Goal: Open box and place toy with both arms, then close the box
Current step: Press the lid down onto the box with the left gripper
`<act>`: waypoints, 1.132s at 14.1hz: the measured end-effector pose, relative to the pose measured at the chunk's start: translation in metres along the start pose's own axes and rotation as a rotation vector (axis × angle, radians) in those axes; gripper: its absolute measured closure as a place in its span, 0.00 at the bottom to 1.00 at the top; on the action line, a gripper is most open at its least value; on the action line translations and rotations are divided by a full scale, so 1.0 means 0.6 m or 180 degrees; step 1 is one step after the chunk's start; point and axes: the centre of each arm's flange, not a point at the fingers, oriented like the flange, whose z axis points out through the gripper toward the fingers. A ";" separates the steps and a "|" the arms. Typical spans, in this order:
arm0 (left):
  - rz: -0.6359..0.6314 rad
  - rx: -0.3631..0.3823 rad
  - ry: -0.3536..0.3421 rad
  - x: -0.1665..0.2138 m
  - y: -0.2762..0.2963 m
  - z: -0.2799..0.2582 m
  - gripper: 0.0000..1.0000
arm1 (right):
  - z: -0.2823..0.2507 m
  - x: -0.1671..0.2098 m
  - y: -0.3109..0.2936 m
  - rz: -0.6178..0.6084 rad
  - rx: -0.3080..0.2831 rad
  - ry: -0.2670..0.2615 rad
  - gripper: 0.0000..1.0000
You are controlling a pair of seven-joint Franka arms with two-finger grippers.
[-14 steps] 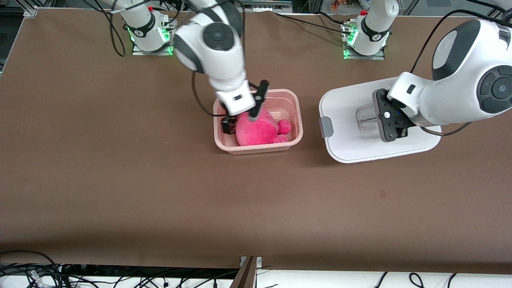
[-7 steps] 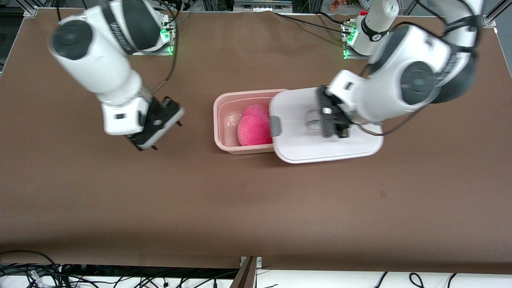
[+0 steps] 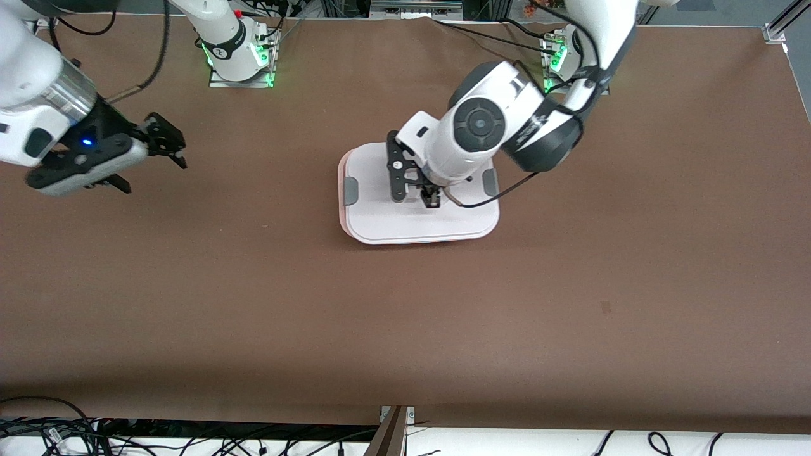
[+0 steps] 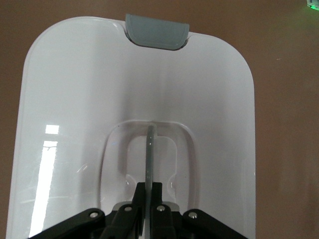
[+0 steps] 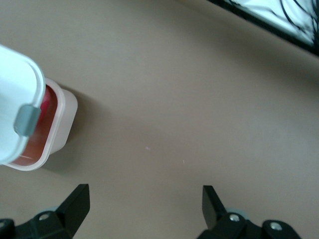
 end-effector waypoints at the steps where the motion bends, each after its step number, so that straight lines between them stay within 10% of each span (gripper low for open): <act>1: -0.0020 -0.0028 -0.0018 0.008 0.004 0.019 0.93 | -0.005 -0.011 0.018 0.0162 -0.0008 -0.0027 0.00; 16: -0.0294 -0.0082 -0.0083 0.013 0.012 0.090 0.93 | 0.011 -0.048 0.103 0.0875 -0.0015 -0.0252 0.00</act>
